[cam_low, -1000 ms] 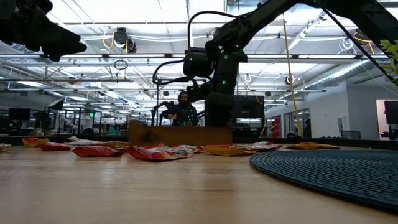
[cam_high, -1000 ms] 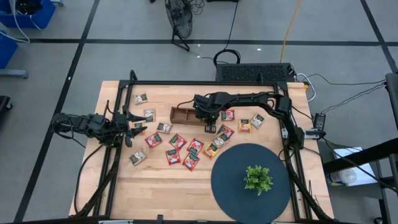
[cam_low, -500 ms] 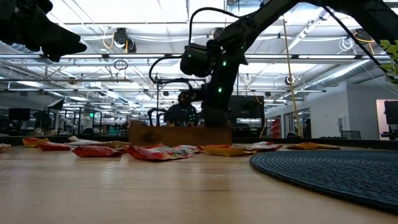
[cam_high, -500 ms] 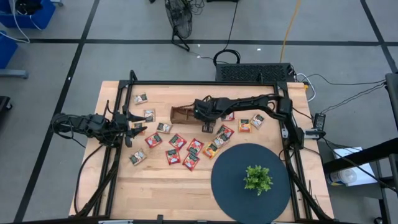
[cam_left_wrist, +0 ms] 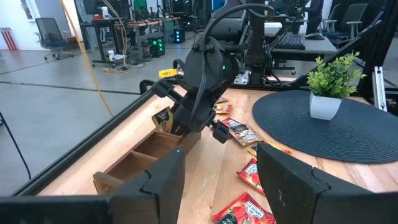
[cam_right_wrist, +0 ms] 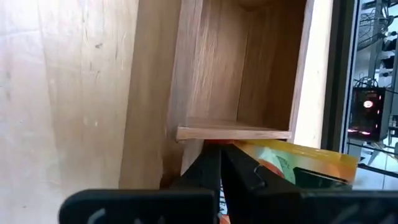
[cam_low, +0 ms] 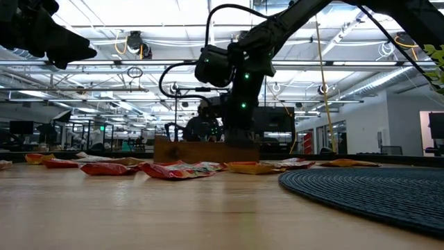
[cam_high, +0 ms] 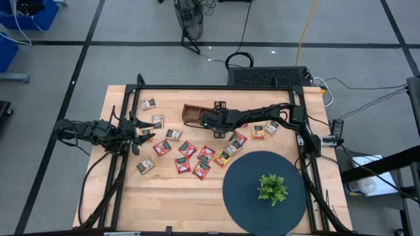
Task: Pick & Place Tea
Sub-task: Put the yellow tea bag into the right section wooden organizer
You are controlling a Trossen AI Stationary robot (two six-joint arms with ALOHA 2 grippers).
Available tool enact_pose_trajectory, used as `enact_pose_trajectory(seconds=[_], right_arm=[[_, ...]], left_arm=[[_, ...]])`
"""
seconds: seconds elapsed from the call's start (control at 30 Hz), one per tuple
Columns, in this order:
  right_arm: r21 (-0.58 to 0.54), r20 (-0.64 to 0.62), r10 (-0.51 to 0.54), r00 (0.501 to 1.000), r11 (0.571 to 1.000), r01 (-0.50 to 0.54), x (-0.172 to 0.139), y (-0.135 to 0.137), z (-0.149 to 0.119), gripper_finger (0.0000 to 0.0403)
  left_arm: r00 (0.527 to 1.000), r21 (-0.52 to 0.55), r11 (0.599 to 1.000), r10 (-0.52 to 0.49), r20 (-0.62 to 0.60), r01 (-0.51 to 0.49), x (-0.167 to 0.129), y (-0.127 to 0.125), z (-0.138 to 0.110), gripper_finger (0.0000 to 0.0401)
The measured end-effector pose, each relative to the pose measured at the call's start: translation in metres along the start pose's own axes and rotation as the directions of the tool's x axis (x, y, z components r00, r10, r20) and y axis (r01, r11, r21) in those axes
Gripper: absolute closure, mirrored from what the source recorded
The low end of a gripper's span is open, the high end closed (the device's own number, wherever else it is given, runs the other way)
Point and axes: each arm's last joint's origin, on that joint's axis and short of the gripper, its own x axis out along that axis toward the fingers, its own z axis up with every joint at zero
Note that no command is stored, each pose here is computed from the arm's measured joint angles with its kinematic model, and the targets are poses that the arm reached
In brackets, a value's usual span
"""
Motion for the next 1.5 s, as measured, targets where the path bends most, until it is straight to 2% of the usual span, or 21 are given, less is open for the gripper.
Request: enact_pose_trajectory(seconds=[0.17,0.37,0.57,0.73,0.9,0.97,1.07,1.2,1.3,1.4,1.5], right_arm=[[0.002,0.005,-0.016,1.0,1.0,0.016,-0.001,-0.001,0.001,0.0403],[-0.011,0.02,-0.109,0.994,0.994,0.109,-0.016,-0.01,0.004,0.0403],[0.104,0.049,-0.117,0.992,0.988,0.112,-0.047,-0.027,0.002,0.0403],[0.185,0.009,-0.094,0.996,0.978,0.091,-0.084,-0.043,-0.017,0.0403],[0.24,-0.004,0.063,0.998,0.969,-0.061,-0.109,-0.036,-0.058,0.0398],[0.233,0.002,0.132,0.991,0.964,-0.129,-0.115,-0.028,-0.078,0.038],[0.236,0.0,0.21,0.978,0.95,-0.204,-0.119,-0.014,-0.106,0.0331],[0.257,-0.02,0.234,0.972,0.941,-0.221,-0.114,0.006,-0.132,0.0243],[0.259,-0.038,0.264,0.964,0.934,-0.246,-0.105,0.019,-0.141,0.0188],[0.268,-0.076,0.274,0.959,0.932,-0.245,-0.097,0.025,-0.144,0.0162],[0.278,-0.105,0.277,0.955,0.93,-0.24,-0.096,0.025,-0.147,0.0158]], left_arm=[[1.0,0.0,1.0,0.0,0.0,0.0,0.0,0.0,0.0,0.0201],[1.0,0.0,1.0,0.0,0.0,0.0,0.0,0.0,0.0,0.0201],[1.0,0.0,1.0,0.0,0.0,0.0,0.0,0.0,0.0,0.0201],[1.0,0.0,1.0,0.0,0.001,0.0,0.0,0.0,0.0,0.0201],[1.0,0.0,1.0,0.0,0.0,0.0,0.0,0.0,0.0,0.0201],[1.0,0.0,1.0,0.0,0.0,0.0,0.0,0.0,0.0,0.0201],[1.0,0.0,1.0,0.0,0.0,0.0,0.0,0.0,0.0,0.0201],[1.0,0.0,1.0,0.001,0.0,-0.001,0.0,0.0,0.0,0.0201],[1.0,0.0,1.0,0.001,0.0,-0.001,0.0,0.0,0.0,0.0201],[1.0,0.0,1.0,0.0,0.0,0.0,0.0,0.0,0.0,0.0201],[1.0,0.0,1.0,0.0,0.0,0.0,0.0,0.0,0.0,0.0201]])
